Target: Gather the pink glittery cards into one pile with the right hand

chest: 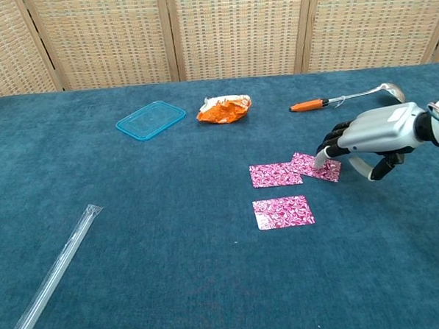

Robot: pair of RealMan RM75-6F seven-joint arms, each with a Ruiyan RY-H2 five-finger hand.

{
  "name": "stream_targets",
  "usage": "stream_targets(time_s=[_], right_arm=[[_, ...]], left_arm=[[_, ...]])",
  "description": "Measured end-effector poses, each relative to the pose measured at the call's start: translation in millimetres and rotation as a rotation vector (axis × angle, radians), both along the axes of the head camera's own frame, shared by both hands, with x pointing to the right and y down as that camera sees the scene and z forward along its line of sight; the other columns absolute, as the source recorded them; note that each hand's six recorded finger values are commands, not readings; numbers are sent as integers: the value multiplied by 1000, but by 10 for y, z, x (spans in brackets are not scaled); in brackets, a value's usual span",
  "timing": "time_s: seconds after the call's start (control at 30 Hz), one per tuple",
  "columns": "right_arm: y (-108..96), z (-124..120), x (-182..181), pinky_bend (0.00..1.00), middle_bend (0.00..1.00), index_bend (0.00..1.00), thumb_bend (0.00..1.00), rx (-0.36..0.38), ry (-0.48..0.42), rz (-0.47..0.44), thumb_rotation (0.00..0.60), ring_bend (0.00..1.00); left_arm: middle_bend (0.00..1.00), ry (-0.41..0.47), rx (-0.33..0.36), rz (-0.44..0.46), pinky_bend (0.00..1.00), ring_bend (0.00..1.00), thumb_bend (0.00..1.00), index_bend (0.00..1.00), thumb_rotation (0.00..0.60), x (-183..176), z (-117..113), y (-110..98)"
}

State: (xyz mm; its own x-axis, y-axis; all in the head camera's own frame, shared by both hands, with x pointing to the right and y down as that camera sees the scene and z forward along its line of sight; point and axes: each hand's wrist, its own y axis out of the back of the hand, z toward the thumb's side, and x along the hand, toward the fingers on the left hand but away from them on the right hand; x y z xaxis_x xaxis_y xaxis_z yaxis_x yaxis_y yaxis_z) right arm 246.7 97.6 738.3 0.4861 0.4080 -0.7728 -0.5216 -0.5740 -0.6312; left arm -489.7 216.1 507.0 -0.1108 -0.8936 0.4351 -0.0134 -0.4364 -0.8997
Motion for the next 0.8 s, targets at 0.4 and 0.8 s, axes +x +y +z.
stream_targets(time_s=[0.4,0.8], right_arm=[[58,-14,218,0,119,140,930,-9,39,1,600,0],[83,-138,365,0,123,140,848,-4,40,20,600,0]], left_arm=[[0,4,-2,2,0,0,46,0,600,17,6,8],[0,11,-1,14,0,0,46,0,600,59,15,-6]])
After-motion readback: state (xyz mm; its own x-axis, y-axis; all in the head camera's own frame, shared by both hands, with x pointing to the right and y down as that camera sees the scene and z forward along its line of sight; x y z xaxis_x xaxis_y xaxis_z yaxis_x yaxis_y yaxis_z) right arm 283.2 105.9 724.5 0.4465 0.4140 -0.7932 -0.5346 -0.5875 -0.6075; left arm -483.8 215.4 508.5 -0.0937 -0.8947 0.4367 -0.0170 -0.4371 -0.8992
